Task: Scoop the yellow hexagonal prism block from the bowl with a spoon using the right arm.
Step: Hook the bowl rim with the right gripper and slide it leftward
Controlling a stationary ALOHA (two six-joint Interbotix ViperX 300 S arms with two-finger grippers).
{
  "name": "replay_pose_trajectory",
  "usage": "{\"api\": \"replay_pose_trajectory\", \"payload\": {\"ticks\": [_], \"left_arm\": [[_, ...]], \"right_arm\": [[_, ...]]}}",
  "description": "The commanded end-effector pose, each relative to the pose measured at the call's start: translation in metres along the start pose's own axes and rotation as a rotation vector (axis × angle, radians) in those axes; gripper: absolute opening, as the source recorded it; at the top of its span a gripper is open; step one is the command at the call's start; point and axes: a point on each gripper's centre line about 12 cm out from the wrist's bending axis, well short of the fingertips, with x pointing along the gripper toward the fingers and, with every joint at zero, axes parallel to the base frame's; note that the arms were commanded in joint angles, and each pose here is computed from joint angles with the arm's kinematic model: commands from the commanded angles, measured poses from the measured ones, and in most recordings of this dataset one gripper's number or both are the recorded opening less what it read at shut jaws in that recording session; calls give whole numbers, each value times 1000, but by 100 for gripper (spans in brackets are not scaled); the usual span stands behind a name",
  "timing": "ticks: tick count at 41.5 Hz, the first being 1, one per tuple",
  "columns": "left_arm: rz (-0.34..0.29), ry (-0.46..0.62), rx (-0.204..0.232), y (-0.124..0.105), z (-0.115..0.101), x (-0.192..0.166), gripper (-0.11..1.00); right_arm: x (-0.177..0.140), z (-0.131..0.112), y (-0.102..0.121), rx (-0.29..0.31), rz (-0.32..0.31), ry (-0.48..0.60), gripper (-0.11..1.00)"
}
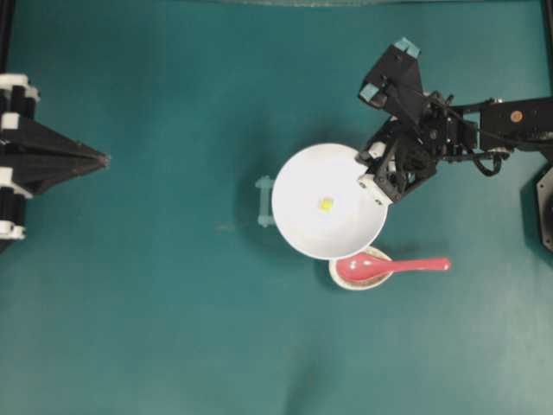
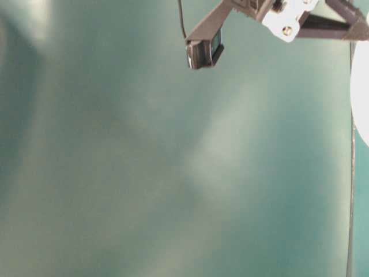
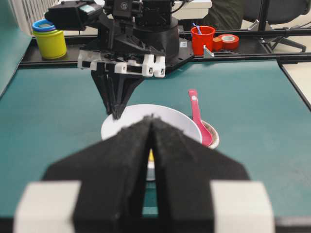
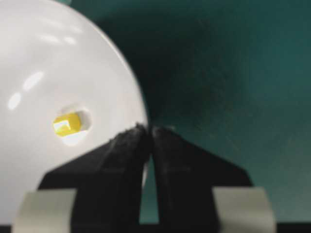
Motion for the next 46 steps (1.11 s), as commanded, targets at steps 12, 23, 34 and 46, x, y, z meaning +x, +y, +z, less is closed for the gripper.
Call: {"api": "replay_pose_trajectory", "payload": {"ticks": [12,23,34,46], "left_arm": [[1,-11,1,0,5,2,0],[0,-9,1,0,4,2,0],[2,-15,1,0,5,2,0],[2,-17,1,0,5,2,0]], "right_arm": [[13,41,22,11,5,-22,8],[19,52,29,22,0,-14,8],[22,52,29,30,5,-14,8],[29,57,34,38,25,-34,8]]}}
